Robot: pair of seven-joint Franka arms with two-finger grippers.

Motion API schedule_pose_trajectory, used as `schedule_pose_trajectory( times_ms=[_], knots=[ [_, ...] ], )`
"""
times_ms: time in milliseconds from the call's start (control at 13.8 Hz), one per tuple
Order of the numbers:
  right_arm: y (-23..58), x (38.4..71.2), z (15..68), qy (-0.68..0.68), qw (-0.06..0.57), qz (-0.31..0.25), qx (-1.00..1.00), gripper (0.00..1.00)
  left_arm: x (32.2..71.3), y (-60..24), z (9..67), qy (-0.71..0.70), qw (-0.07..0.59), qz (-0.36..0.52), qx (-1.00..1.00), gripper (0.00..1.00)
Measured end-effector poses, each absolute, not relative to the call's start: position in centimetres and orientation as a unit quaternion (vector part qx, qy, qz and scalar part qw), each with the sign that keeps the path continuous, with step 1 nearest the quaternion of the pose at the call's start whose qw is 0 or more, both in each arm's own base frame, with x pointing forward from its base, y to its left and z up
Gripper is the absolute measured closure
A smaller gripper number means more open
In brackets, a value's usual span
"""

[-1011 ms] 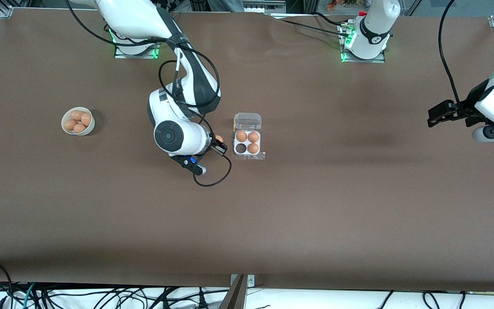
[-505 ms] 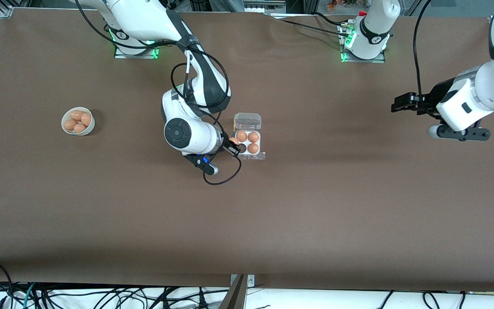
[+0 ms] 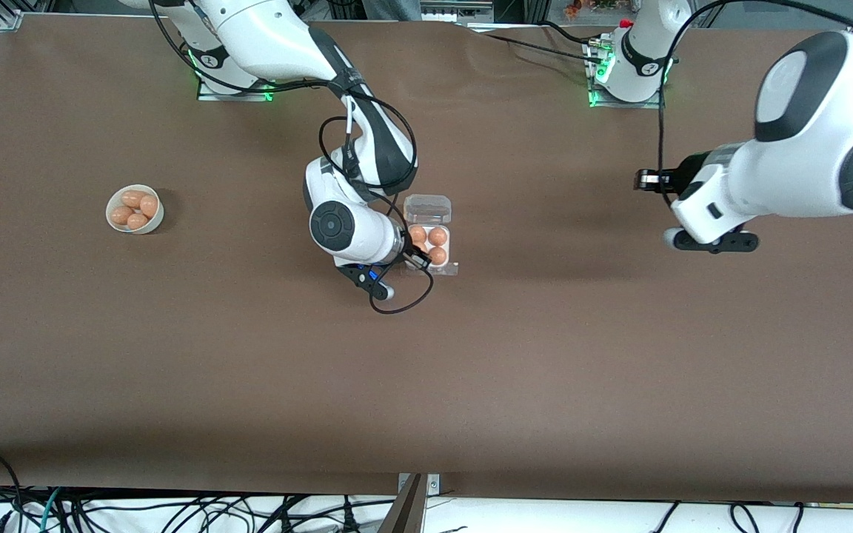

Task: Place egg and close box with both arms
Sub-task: 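Lower the egg into the empty slot while the left gripper approaches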

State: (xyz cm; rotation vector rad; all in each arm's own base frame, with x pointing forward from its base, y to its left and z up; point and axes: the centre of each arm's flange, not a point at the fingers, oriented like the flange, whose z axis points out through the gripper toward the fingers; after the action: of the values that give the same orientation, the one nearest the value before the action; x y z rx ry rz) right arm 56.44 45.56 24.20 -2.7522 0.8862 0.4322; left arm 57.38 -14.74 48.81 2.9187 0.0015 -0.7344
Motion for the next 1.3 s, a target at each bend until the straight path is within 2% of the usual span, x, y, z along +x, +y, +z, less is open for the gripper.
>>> schedule_pose_trajectory(
  times_ms=[72, 144, 433, 794, 939, 1300],
  knots=[
    [45.6, 56.4, 23.9, 0.302, 0.109, 0.146, -0.936, 0.52, 57.3, -15.6, 47.8, -0.003, 0.061, -0.255, 0.965, 0.84],
    [45.6, 56.4, 23.7, 0.303, 0.108, 0.146, -0.936, 0.52, 57.2, -16.3, 47.0, -0.007, 0.057, -0.265, 0.963, 0.89],
    [45.5, 56.4, 22.9, 0.304, 0.104, 0.148, -0.936, 0.52, 56.7, -19.5, 44.7, -0.029, 0.049, -0.286, 0.956, 0.91],
    [45.5, 56.2, 22.3, 0.305, 0.1, 0.15, -0.935, 0.52, 56.2, -22.5, 42.7, -0.036, 0.092, -0.317, 0.943, 0.93],
    [45.5, 56.2, 22.1, 0.306, 0.099, 0.151, -0.935, 0.49, 55.9, -23.7, 42.2, -0.039, 0.096, -0.325, 0.94, 0.93],
    [45.9, 56.6, 22.9, 0.303, 0.106, 0.145, -0.936, 0.01, 55.6, -25.4, 40.5, -0.039, 0.11, -0.345, 0.931, 0.93]
  ],
)
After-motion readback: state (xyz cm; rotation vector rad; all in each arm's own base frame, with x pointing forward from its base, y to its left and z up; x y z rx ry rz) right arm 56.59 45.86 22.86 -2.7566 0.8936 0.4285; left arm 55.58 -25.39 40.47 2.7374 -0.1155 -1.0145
